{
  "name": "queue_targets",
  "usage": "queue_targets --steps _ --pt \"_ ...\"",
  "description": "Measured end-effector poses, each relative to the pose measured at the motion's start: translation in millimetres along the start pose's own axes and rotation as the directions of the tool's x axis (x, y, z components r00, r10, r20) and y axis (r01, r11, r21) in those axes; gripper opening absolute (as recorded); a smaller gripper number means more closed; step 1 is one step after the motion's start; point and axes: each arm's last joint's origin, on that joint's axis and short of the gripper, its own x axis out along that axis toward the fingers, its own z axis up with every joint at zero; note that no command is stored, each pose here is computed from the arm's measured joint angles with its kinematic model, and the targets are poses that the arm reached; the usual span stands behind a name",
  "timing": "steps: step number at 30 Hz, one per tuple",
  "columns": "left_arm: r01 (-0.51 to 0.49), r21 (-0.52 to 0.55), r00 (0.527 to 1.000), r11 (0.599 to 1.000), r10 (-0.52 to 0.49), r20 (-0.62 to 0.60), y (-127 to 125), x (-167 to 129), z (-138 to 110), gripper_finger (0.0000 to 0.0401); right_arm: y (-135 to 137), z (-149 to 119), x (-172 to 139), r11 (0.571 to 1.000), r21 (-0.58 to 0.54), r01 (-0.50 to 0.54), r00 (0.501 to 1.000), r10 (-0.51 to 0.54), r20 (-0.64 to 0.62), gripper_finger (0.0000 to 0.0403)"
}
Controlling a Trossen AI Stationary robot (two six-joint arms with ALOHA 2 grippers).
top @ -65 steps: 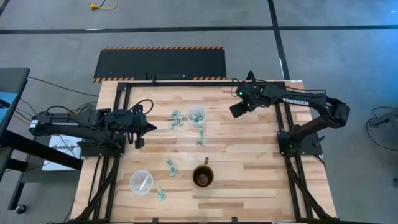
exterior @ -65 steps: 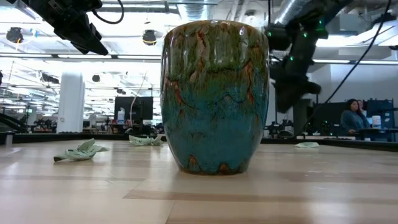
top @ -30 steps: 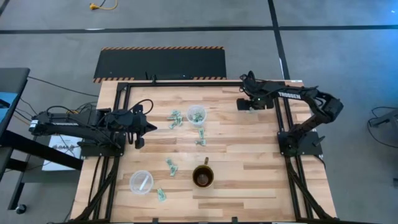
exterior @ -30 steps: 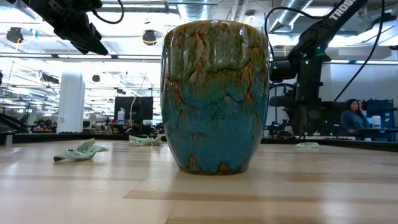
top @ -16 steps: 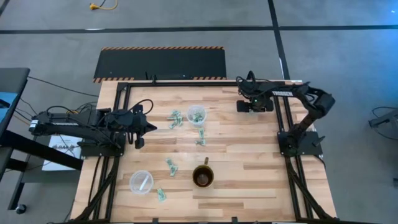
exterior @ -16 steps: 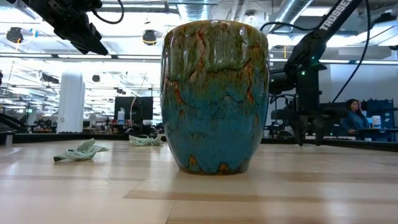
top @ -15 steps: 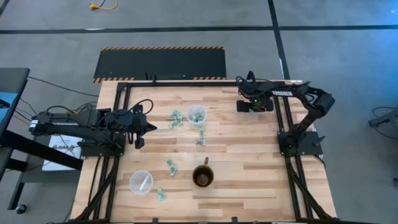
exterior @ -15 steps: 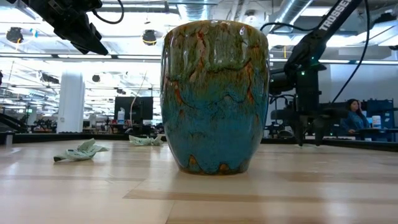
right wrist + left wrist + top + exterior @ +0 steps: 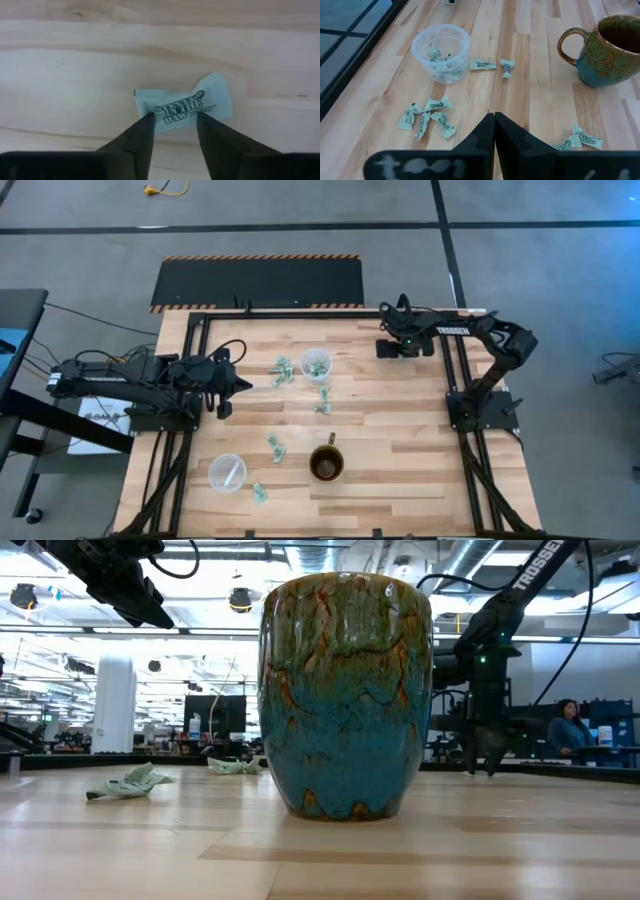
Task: Pick and place items into bin
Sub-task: Put the stevia packet into the top transparent bin
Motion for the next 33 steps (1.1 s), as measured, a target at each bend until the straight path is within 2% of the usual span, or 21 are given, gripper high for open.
queue_targets --steps 8,15,18,21,24,27,30,33 --pt "0.0 0.0 1.0 1.0 0.0 0.0 0.0 0.0 0.0 0.0 12.0 -9.3 -0.8 0.991 -0.131 -0.02 1.0 0.021 0.005 0.0066" --pt "0.0 0.0 1.0 1.0 0.0 0.0 0.0 -0.1 0.0 0.0 16.2 -12.3 -2.0 0.992 -0.12 -0.032 0.999 0.032 -0.004 0.0061" --pt "0.0 0.0 1.0 1.0 0.0 0.0 0.0 0.0 0.0 0.0 22.0 -13.5 -2.6 0.981 -0.158 -0.111 0.994 0.106 -0.036 0.0063" --pt "0.0 0.0 1.0 1.0 0.0 0.0 0.0 0.0 0.0 0.0 32.2 -18.1 -3.8 0.939 -0.272 -0.212 0.977 0.199 -0.076 0.0063" --pt "0.0 0.0 1.0 1.0 0.0 0.0 0.0 0.0 0.0 0.0 41.1 -27.2 -5.2 0.87 -0.42 -0.257 0.966 0.232 -0.109 0.0063" --pt "0.0 0.0 1.0 1.0 0.0 0.0 0.0 0.0 0.0 0.0 47.4 -38.1 -6.1 0.776 -0.576 -0.258 0.966 0.222 -0.133 0.0064" --pt "0.0 0.0 1.0 1.0 0.0 0.0 0.0 0.0 0.0 0.0 52.4 -48.2 -7.0 0.694 -0.674 -0.253 0.967 0.207 -0.151 0.0064" --pt "0.0 0.0 1.0 1.0 0.0 0.0 0.0 0.0 0.0 0.0 56.0 -53.9 -7.6 0.668 -0.711 -0.22 0.974 0.186 -0.126 0.0064"
